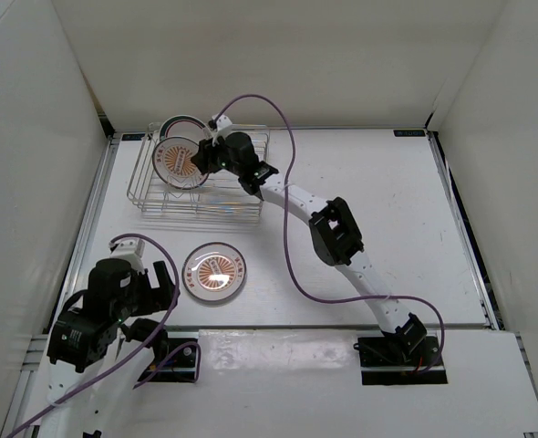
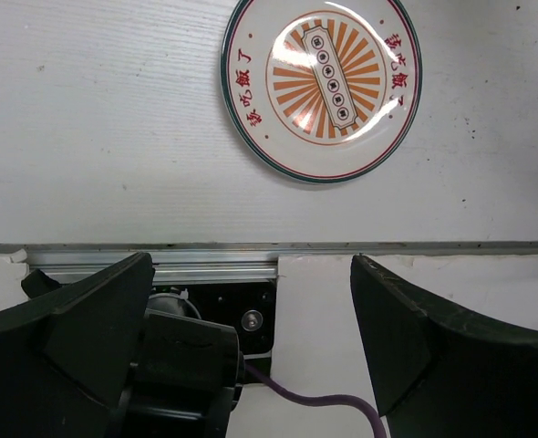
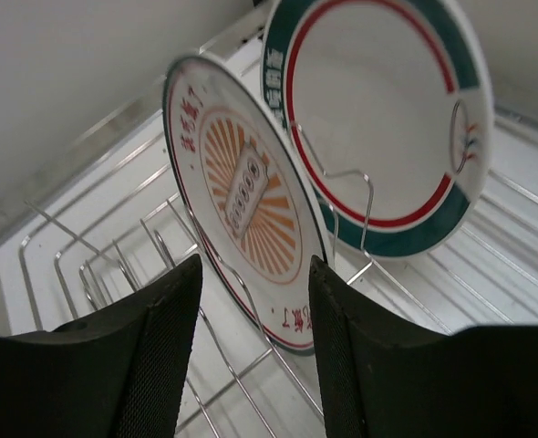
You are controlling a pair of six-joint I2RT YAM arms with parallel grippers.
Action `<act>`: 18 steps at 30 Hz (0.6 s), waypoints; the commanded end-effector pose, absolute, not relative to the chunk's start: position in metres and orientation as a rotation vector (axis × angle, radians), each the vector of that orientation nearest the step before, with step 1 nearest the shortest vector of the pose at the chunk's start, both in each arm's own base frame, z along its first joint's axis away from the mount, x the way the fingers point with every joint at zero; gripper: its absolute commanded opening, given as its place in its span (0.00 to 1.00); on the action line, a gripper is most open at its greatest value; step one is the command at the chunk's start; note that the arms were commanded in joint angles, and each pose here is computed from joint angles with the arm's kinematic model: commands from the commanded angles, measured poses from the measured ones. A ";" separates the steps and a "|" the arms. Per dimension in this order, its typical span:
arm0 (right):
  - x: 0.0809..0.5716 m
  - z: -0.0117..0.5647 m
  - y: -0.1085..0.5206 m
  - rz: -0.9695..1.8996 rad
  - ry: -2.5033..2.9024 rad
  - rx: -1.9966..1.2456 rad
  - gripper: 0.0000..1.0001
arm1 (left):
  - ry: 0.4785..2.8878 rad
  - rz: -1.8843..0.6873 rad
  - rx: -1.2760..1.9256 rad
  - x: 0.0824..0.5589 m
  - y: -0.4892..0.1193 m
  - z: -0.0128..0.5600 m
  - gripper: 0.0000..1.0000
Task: Unload the plates from the dish rack
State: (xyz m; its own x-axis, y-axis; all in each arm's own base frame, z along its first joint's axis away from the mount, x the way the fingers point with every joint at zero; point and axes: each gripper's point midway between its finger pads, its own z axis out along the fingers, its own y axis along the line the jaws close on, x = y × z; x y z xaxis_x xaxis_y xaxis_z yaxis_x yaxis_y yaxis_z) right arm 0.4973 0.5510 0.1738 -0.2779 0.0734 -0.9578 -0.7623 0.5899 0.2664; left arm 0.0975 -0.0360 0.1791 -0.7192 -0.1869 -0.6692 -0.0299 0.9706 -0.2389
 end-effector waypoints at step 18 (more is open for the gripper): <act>0.504 0.187 0.547 0.985 1.542 -0.587 0.18 | 2.517 -0.113 -0.222 0.074 -0.015 0.176 1.00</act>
